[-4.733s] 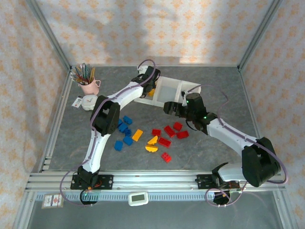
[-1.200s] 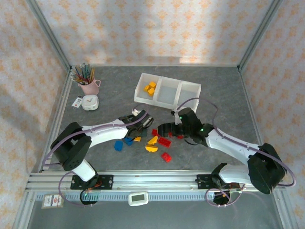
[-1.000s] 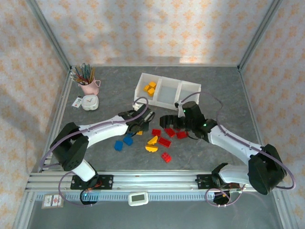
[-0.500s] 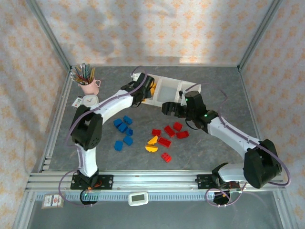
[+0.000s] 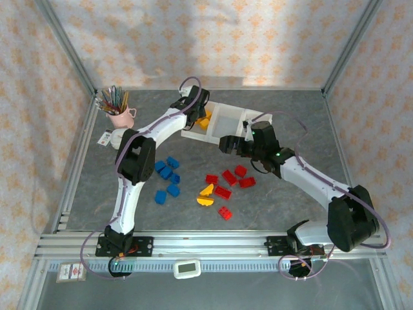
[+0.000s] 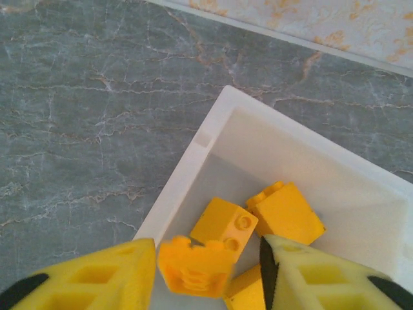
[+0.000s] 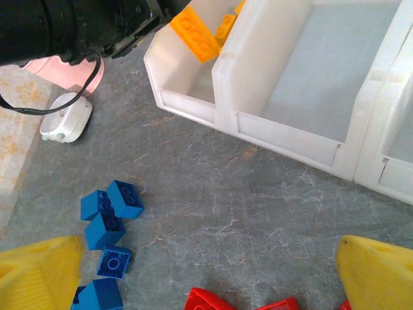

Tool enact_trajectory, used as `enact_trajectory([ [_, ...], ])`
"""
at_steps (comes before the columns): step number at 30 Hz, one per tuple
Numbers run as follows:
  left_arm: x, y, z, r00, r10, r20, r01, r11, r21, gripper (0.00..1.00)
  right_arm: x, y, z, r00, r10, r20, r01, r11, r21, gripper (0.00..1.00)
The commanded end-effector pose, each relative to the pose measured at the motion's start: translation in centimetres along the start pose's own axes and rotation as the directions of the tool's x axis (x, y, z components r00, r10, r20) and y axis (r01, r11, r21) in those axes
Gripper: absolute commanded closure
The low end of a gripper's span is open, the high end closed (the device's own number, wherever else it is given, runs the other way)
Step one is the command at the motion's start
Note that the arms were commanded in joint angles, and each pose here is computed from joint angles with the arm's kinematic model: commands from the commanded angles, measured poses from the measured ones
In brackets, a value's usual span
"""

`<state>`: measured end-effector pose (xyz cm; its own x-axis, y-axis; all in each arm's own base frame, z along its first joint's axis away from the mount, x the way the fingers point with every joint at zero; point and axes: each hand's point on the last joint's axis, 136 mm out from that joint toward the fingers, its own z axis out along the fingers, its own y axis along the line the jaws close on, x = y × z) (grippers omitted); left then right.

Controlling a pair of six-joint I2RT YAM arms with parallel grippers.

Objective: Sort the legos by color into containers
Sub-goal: Place the lego in the container, then pick up the lego from the middle-left of the table.

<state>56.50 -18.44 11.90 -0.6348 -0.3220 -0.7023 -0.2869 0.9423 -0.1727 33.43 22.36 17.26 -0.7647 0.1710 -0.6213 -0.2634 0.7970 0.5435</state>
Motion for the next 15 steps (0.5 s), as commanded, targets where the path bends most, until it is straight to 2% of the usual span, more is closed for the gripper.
enact_trajectory([
  [1,-1.7,-0.3,-1.5,0.999,0.006,0.035,-0.006,1.000,-0.001,0.49,-1.5,1.3,-0.1,0.999,-0.035,0.027,0.036,0.999,-0.038,0.00],
  [7,-1.7,-0.3,-4.2,1.000,-0.009,0.014,0.008,0.999,0.053,0.49,-1.3,1.2,-0.3,0.999,-0.045,0.017,0.046,0.998,-0.033,0.00],
  [15,2.2,0.7,-10.6,1.000,0.013,-0.016,-0.011,0.987,0.162,0.49,0.7,0.5,-0.8,0.998,-0.049,-0.036,0.048,0.999,-0.021,0.00],
])
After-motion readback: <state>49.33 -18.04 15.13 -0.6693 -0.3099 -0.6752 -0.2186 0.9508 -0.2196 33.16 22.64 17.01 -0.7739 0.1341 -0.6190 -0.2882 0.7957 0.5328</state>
